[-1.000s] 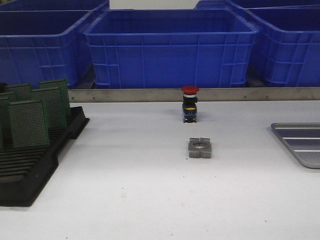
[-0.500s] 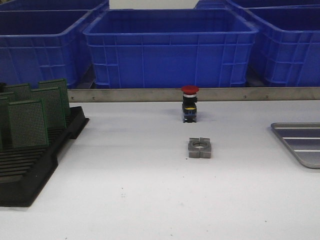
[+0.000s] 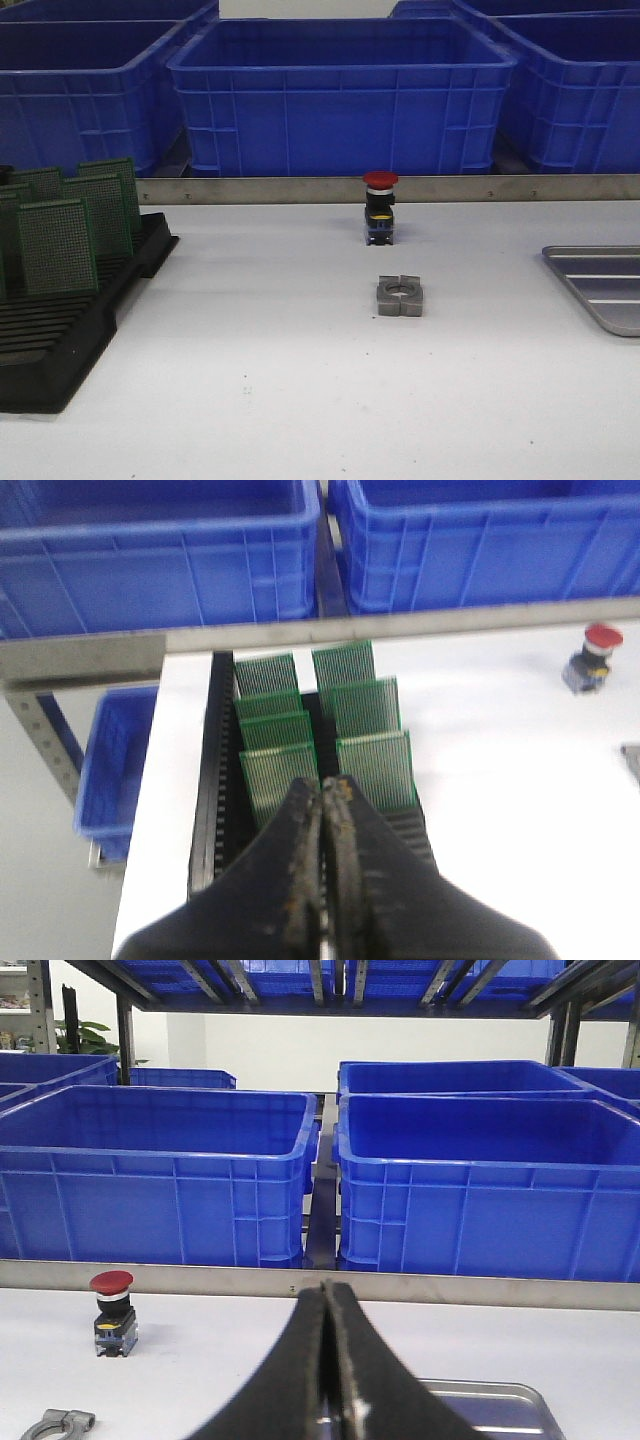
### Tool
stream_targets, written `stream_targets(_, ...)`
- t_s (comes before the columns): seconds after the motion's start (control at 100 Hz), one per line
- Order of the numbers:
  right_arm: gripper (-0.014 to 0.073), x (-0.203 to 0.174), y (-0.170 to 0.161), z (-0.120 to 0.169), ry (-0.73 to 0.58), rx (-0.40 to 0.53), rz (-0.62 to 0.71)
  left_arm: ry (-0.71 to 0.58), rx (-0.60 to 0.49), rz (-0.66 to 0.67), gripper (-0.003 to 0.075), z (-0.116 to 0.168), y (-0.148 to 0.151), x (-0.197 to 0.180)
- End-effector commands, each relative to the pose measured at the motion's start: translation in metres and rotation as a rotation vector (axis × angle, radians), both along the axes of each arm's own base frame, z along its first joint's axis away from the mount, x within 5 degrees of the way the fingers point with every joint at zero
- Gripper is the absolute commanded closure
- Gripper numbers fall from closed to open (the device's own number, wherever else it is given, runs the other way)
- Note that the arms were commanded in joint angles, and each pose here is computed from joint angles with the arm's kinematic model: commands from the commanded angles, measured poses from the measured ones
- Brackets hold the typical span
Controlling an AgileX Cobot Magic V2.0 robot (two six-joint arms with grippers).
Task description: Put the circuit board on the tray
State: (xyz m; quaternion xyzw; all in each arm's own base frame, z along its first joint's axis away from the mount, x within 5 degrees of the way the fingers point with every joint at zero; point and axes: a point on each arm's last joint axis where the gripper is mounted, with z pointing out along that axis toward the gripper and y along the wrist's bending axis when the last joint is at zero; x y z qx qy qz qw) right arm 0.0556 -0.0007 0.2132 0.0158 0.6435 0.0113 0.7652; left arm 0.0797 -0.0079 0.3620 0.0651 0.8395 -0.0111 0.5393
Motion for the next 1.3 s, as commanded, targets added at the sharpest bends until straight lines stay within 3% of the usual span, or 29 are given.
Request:
stream_targets(0.0, 0.0663, -0.003, 0.000, 0.007, -0.099, -0.009, -0.006, 0.020, -0.003, -0.012, 0.0739, 0.020, -0.002, 0.019)
stream_targets(0.25, 0.0663, -0.003, 0.000, 0.007, -0.099, -0.009, -0.006, 0.181, 0.008, -0.015, 0.0738, 0.013, -0.005, 0.054)
stream_targets(0.5, 0.0663, -0.003, 0.000, 0.007, -0.099, -0.009, -0.006, 0.270, 0.031, -0.028, 0.0709, 0.004, -0.006, 0.061)
stream_targets(0.59, 0.0663, -0.003, 0.000, 0.007, -0.099, -0.009, -0.006, 0.271, 0.035, -0.031, 0.0598, 0.004, -0.006, 0.061)
stream_targets(0.74, 0.0663, -0.003, 0.000, 0.007, -0.099, -0.009, -0.006, 0.294, 0.054, -0.026, 0.0262, 0.002, -0.004, 0.060)
stream_targets(0.81, 0.0663, -0.003, 0.000, 0.007, -0.099, -0.009, -0.006, 0.301, 0.056, -0.026, 0.0174, 0.002, -0.004, 0.059)
stream_targets(1.07, 0.0663, -0.003, 0.000, 0.007, -0.099, -0.009, -0.006, 0.274, -0.005, -0.052, 0.0166, 0.004, -0.009, 0.061)
stream_targets(1.29, 0.0663, -0.003, 0.000, 0.007, -0.099, -0.009, -0.006, 0.347, 0.105, -0.166, 0.0166, 0.004, -0.014, 0.090)
